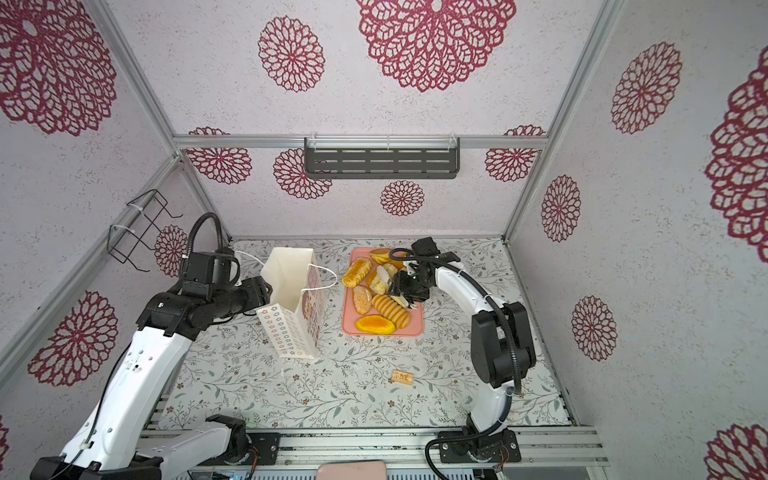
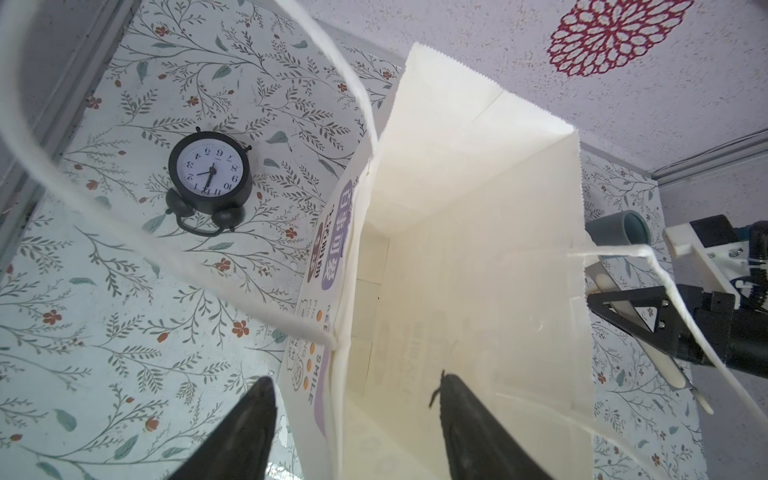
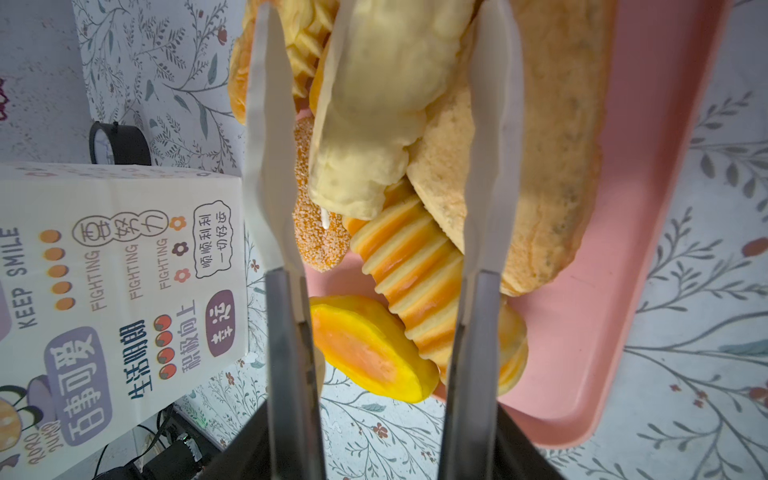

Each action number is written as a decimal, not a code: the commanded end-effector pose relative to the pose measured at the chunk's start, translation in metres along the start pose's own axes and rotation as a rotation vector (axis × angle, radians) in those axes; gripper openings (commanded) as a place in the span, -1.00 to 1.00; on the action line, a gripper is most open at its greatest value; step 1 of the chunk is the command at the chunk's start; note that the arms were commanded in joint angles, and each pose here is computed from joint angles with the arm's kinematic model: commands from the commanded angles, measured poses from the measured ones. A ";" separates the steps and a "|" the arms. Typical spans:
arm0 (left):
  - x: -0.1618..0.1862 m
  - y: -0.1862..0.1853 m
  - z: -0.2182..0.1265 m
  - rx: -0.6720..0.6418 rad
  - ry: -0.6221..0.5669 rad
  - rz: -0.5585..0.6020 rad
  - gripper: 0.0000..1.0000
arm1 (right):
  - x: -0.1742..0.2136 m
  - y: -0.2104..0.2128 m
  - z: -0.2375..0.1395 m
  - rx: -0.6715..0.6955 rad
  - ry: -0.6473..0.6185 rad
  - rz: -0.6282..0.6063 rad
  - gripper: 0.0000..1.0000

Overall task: Place the fake bread into the paper bag
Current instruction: 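Lower the tongs onto the pale cream bread and pinch it with the right gripper, then lift the pinched cream bread with the tongs and carry it over the bag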

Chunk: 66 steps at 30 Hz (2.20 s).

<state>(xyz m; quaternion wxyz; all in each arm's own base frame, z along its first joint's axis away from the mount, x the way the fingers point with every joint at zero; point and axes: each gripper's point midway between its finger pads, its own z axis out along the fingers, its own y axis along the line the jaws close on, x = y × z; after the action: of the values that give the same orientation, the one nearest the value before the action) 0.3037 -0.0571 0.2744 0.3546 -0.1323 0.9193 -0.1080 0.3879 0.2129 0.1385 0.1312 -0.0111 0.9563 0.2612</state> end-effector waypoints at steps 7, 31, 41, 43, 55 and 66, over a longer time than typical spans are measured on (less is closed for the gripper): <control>0.000 0.000 0.012 0.007 0.000 0.011 0.00 | -0.019 0.018 -0.005 -0.051 -0.043 -0.016 0.10; 0.001 -0.009 0.008 0.071 -0.015 -0.014 -0.78 | -0.011 0.062 -0.095 -0.154 -0.238 -0.065 -0.31; 0.003 -0.011 0.006 0.090 -0.019 -0.026 -0.98 | -0.007 0.152 -0.176 -0.324 -0.414 -0.271 -0.34; 0.003 -0.012 0.005 0.095 -0.025 -0.030 -0.98 | -0.002 0.177 -0.194 -0.376 -0.454 -0.334 -0.34; 0.005 -0.011 0.007 0.100 -0.024 -0.047 -0.99 | 0.043 0.271 -0.206 -0.486 -0.451 -0.567 -0.35; 0.007 -0.009 0.006 0.098 -0.031 -0.053 -1.00 | 0.047 0.275 -0.160 -0.345 -0.387 -0.598 -0.38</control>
<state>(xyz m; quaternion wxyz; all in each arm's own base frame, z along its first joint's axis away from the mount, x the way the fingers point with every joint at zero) 0.3036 -0.0702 0.2624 0.3578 -0.1392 0.9101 -0.1558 0.2753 0.3773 0.3691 0.3326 -0.2596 0.8269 0.3719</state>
